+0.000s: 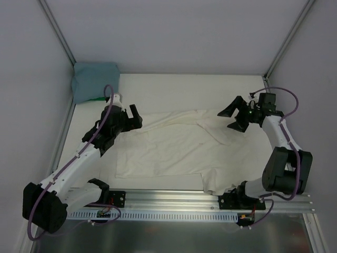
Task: Fold and stack the t-shirts
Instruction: Fold the flattened tshirt in 1/3 of the way
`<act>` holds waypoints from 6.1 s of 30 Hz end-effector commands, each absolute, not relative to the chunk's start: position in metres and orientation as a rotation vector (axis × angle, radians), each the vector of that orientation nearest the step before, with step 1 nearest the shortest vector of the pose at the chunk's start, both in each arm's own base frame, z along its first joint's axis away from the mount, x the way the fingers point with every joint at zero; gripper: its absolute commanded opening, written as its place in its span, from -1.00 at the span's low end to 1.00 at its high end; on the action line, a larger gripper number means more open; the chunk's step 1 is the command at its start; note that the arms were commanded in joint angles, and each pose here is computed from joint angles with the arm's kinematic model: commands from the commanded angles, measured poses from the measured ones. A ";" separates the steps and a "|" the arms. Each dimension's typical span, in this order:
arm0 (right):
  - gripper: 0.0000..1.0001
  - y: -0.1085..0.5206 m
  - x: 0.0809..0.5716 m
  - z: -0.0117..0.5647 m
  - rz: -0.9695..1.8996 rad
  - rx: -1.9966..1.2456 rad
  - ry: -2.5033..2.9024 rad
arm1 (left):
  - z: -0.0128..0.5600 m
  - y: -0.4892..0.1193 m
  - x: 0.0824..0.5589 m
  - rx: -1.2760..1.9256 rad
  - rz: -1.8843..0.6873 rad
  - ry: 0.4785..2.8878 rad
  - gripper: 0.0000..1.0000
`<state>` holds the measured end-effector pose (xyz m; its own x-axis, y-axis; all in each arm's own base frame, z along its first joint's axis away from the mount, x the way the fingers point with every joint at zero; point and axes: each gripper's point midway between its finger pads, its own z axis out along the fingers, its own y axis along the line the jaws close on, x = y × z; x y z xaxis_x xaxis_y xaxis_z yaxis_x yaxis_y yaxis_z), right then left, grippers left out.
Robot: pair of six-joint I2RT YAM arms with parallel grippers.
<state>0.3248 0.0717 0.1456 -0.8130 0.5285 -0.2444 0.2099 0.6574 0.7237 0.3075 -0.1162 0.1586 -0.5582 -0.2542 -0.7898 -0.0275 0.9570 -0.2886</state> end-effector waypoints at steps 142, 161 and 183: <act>0.49 0.054 0.237 0.066 0.512 0.532 2.793 | 0.176 -0.193 0.245 0.157 -0.727 2.159 0.97; -0.10 0.050 0.246 0.043 0.471 0.577 2.835 | 0.168 -0.189 0.245 0.161 -0.696 2.171 0.97; -0.99 0.015 0.274 0.072 0.203 0.612 2.730 | 0.163 -0.182 0.243 0.159 -0.656 2.170 0.97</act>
<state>0.2511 0.0308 0.0334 -0.8926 0.4228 -0.1567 0.3805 0.8927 0.2415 0.2439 -0.1817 0.1628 -0.6547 -0.1268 -0.7451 0.3134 0.8515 -0.4203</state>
